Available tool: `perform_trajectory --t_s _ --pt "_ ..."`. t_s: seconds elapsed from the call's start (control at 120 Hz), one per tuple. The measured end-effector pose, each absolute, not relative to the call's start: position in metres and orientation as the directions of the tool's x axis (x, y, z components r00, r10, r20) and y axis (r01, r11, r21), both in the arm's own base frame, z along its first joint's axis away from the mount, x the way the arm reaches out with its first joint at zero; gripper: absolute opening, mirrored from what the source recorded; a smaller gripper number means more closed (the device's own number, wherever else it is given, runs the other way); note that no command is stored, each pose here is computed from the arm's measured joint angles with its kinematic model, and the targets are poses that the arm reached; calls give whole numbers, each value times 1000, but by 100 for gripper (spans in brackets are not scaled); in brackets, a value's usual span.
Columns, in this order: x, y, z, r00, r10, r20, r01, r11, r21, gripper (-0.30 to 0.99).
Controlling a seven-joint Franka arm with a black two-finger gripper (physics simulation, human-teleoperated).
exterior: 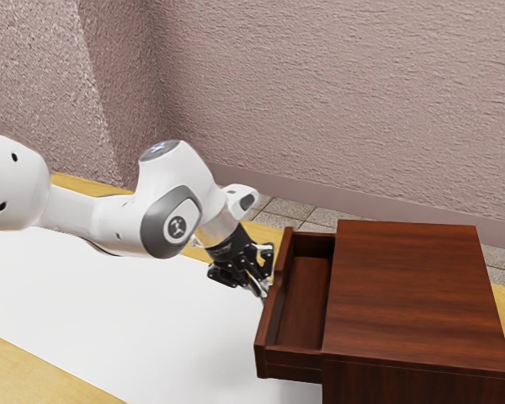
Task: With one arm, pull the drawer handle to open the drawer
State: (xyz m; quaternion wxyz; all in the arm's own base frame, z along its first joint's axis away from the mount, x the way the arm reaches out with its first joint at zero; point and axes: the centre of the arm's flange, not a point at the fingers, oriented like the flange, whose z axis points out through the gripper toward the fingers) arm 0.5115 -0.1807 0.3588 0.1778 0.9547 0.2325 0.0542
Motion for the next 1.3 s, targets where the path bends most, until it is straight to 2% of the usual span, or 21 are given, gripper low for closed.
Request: perform_trajectory --t_s 1.3 --pt "490 -121 363 847 530 43 495 -815 301 2"
